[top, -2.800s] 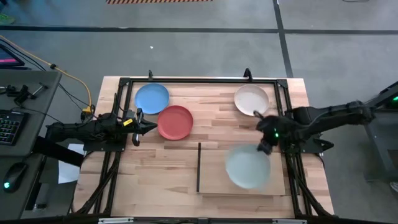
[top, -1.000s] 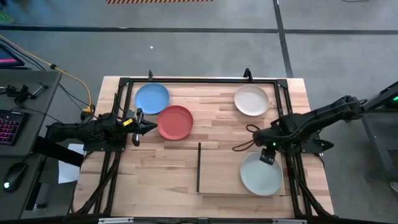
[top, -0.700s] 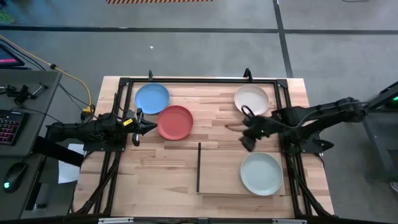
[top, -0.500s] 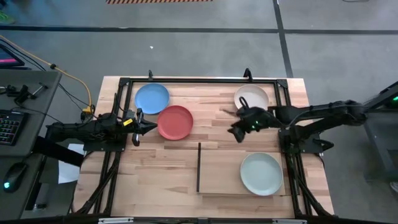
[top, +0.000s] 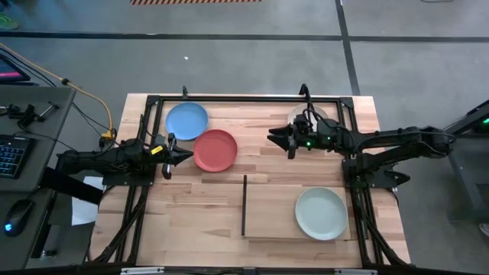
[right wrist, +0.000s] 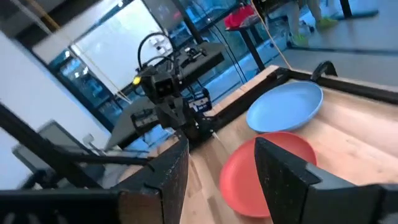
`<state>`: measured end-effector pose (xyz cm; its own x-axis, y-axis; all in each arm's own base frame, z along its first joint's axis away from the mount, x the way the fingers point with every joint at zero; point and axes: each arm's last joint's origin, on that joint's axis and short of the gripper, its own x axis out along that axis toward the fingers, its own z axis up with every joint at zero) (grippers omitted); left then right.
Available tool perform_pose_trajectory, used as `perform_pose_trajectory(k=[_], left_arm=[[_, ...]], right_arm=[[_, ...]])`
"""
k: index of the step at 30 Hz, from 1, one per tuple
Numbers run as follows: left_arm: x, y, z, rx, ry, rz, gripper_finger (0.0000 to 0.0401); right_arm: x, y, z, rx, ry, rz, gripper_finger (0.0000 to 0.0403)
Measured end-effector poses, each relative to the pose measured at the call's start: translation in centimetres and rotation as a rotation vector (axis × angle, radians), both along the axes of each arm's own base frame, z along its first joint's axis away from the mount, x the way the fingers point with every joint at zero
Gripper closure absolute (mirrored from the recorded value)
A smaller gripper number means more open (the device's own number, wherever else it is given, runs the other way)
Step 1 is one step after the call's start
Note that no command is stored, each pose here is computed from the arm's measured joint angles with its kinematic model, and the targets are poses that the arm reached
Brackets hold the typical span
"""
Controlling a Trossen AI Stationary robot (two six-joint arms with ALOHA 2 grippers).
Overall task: Place and stack plates onto a shelf
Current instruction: Put the blue plate on the shelf
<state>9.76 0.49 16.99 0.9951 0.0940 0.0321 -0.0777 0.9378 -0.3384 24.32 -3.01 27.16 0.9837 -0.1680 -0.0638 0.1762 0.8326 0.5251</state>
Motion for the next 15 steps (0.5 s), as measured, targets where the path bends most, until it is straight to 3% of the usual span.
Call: perform_pose_trajectory(k=[6, 10, 13, 15], left_arm=[[-0.3, 0.1, 2.0, -0.257, -0.236, 0.012, 0.0398], [-0.8, 0.8, 3.7, -0.381, -0.465, 0.198, 0.0396], [-0.9, 1.0, 5.3, -0.401, -0.477, 0.251, 0.0380], [-0.4, 1.2, 6.5, -0.392, -0.403, 0.277, 0.0360]], right_arm=[[0.0, 0.0, 0.0, 0.020, 0.002, -0.002, 0.0237], [0.0, 0.0, 0.0, 0.045, -0.003, -0.012, 0.0237], [0.0, -0.1, 0.0, 0.045, -0.004, -0.031, 0.0237], [0.0, -0.1, 0.0, 0.044, -0.005, -0.048, 0.0237]])
